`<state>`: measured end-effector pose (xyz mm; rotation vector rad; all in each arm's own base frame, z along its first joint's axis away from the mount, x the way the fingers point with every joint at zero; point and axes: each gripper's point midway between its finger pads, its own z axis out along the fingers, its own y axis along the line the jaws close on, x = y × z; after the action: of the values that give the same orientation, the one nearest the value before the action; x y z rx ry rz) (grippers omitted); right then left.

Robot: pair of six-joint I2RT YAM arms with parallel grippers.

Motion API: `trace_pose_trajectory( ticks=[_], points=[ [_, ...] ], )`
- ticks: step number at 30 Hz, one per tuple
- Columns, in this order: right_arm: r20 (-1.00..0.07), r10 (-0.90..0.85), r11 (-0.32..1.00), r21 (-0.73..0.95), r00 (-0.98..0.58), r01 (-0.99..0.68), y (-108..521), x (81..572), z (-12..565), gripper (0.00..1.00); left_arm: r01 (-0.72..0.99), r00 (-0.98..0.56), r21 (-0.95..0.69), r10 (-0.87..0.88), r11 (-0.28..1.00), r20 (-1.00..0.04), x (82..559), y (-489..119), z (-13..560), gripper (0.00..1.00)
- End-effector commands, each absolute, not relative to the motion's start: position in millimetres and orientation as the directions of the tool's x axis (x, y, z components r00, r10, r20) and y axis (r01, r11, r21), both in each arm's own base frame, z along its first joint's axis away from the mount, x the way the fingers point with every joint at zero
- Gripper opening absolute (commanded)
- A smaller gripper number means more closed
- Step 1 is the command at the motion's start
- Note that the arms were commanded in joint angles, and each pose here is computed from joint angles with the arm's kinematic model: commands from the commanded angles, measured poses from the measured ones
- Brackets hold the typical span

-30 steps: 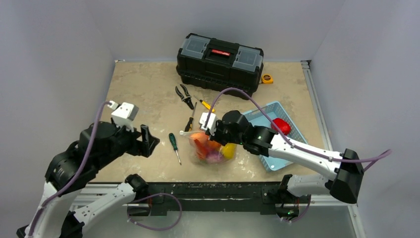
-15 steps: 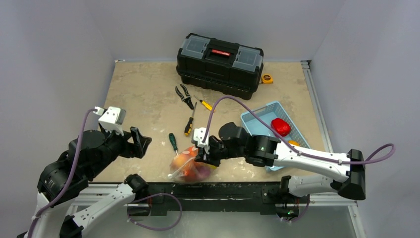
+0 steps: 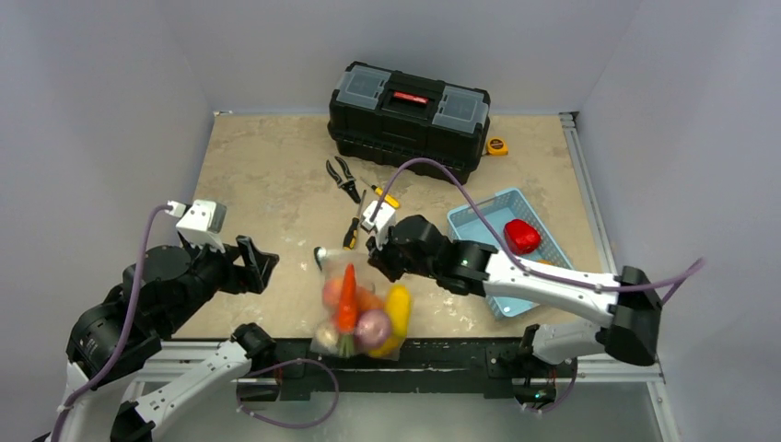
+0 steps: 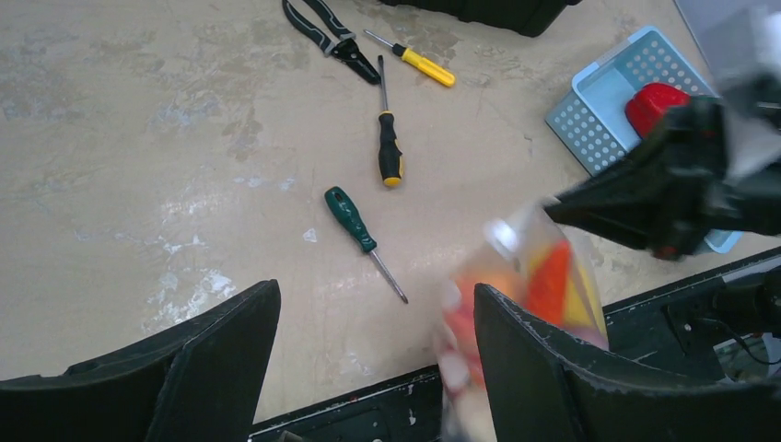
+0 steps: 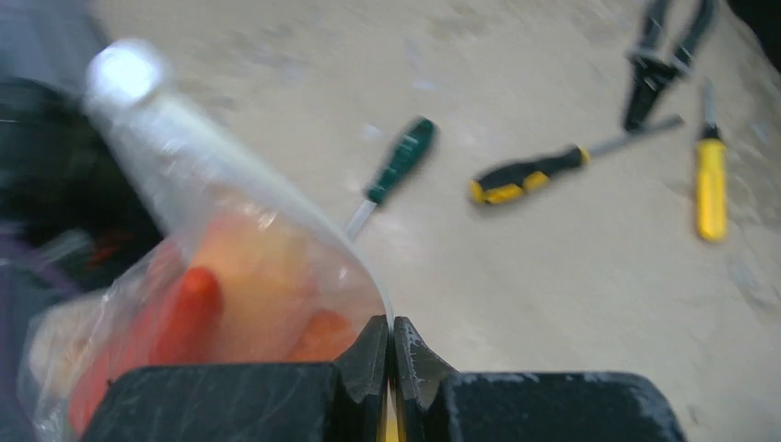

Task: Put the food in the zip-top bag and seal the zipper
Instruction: Place the zipper food storage bag at the center of the board.

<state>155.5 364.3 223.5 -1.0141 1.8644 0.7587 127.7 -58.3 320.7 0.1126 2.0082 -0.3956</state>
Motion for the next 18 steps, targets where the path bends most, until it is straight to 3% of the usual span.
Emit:
trace_pose_trajectory(
  ticks=[1,7,16,18],
  points=[
    [-0.845,-0.404,0.713,-0.052,-0.35,-0.699,329.0,237.8,158.5,0.0,0.238,-0.452,-0.269,-0.139,0.933,-0.881,122.5,-55.9,327.0,0.76],
    [-0.761,-0.505,0.776,-0.194,-0.406,-0.6,295.2,283.8,100.2,0.0,0.233,-0.443,-0.288,-0.162,0.929,-0.882,112.3,-47.5,329.3,0.76],
    [-0.732,-0.521,0.788,-0.215,-0.439,-0.577,285.2,289.3,86.1,0.0,0.215,-0.451,-0.29,-0.168,0.933,-0.877,110.8,-44.1,323.9,0.76],
    [-0.744,-0.507,0.784,-0.189,-0.435,-0.591,287.8,286.0,93.5,0.11,0.214,-0.459,-0.288,-0.164,0.934,-0.873,110.9,-44.8,321.8,0.76]
  ],
)
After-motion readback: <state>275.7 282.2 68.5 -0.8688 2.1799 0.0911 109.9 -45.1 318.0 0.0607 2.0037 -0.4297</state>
